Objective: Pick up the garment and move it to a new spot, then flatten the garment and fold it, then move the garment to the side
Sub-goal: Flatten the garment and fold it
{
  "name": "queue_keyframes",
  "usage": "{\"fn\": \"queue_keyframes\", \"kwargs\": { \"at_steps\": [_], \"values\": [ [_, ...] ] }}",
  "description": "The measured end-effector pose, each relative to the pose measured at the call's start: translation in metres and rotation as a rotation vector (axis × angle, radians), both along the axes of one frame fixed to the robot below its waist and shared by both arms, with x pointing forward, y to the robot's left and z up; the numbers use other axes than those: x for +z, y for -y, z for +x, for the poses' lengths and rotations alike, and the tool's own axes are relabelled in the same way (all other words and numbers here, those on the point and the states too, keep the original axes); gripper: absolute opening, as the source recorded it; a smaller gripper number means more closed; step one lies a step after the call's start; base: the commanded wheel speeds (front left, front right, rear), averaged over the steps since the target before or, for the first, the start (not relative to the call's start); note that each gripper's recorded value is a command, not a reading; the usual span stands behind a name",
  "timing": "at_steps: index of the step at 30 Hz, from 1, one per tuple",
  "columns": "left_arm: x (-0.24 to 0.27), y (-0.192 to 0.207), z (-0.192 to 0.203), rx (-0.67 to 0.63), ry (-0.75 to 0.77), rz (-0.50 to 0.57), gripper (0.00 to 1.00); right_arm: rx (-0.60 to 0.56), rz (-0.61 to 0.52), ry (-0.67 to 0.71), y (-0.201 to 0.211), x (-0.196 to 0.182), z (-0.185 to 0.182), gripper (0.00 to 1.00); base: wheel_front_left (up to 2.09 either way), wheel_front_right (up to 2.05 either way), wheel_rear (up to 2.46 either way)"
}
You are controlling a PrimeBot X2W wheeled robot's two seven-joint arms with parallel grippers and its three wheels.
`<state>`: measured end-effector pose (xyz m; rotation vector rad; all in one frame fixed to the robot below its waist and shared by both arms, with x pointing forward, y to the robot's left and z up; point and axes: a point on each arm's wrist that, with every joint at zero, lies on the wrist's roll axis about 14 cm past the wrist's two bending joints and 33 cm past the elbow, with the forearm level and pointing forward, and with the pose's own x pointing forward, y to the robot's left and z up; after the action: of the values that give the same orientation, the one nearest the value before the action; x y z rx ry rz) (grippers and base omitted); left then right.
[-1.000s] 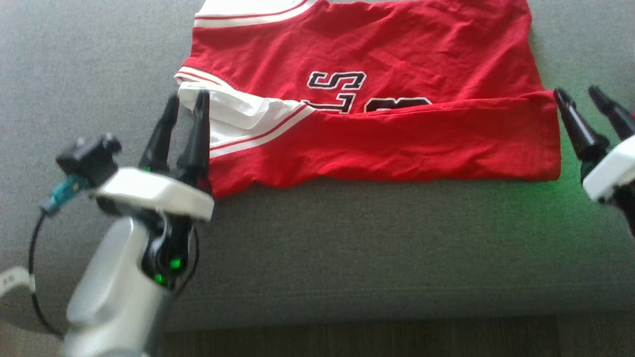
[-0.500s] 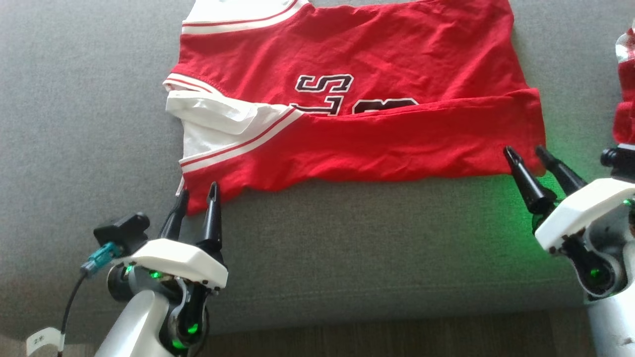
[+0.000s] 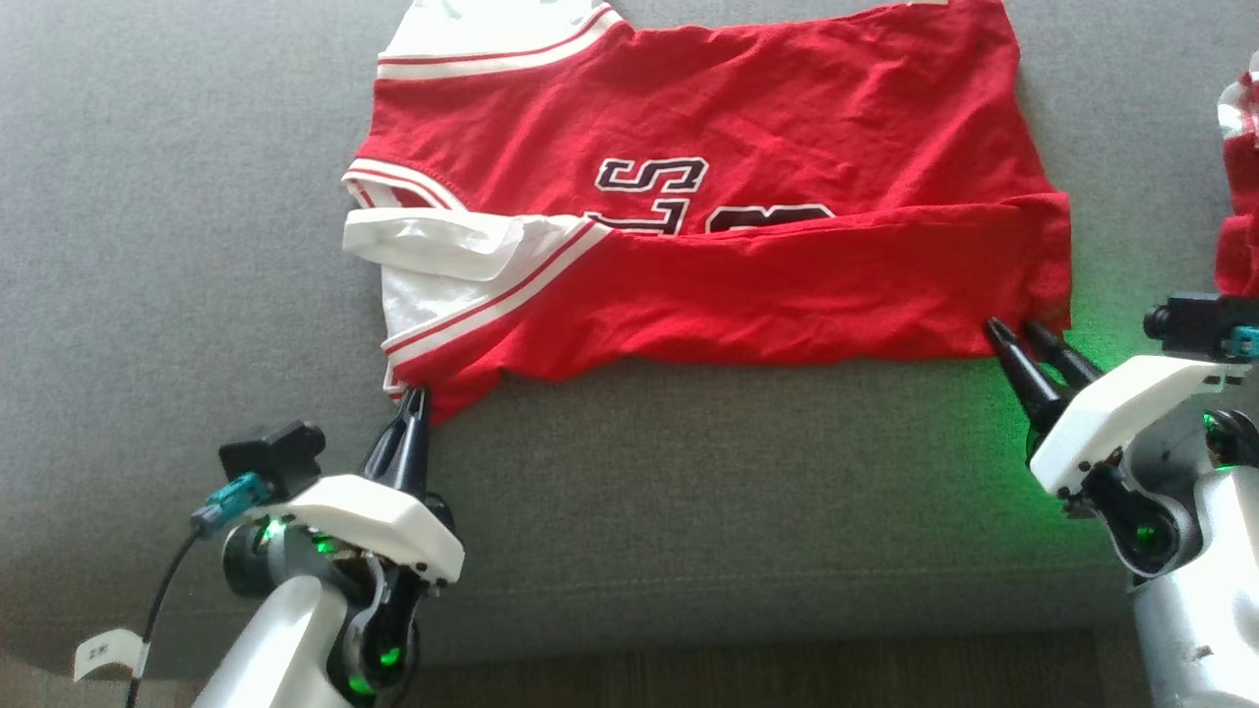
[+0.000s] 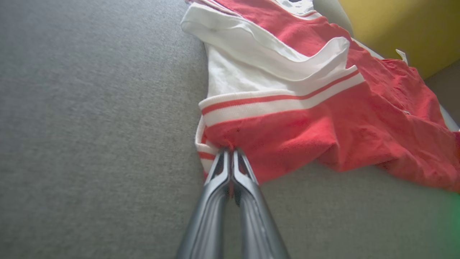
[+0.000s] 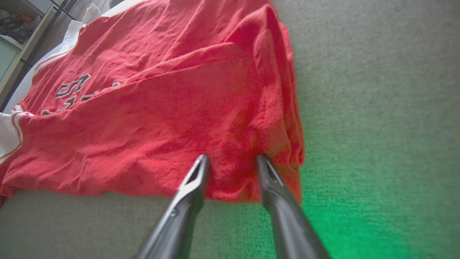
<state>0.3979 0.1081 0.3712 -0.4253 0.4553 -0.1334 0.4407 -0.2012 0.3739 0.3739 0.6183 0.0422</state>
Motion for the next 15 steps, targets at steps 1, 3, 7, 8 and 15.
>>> {"fn": "queue_keyframes", "kwargs": {
  "at_steps": [1,3,7,8,15],
  "values": [
    [0.001,-0.002,-0.001,0.000,0.004,0.006,0.00,0.003,0.001,0.001,-0.001,0.000,0.000,0.00,0.00,0.00,0.00],
    [0.003,-0.007,-0.001,-0.007,0.014,0.030,0.00,0.004,-0.002,0.003,-0.001,0.001,0.000,0.00,0.00,0.00,0.00],
    [0.011,-0.013,0.000,-0.018,0.048,0.057,0.00,0.001,-0.026,0.017,0.010,0.007,-0.005,0.00,0.00,0.00,0.00],
    [0.014,-0.014,0.001,-0.020,0.057,0.062,0.00,0.001,-0.033,0.020,0.013,0.009,-0.007,0.00,0.00,0.00,0.00],
    [0.020,-0.014,-0.014,-0.044,0.048,0.072,0.00,0.002,-0.046,0.031,0.023,0.021,-0.019,0.00,0.00,0.00,0.00]
  ]
}}
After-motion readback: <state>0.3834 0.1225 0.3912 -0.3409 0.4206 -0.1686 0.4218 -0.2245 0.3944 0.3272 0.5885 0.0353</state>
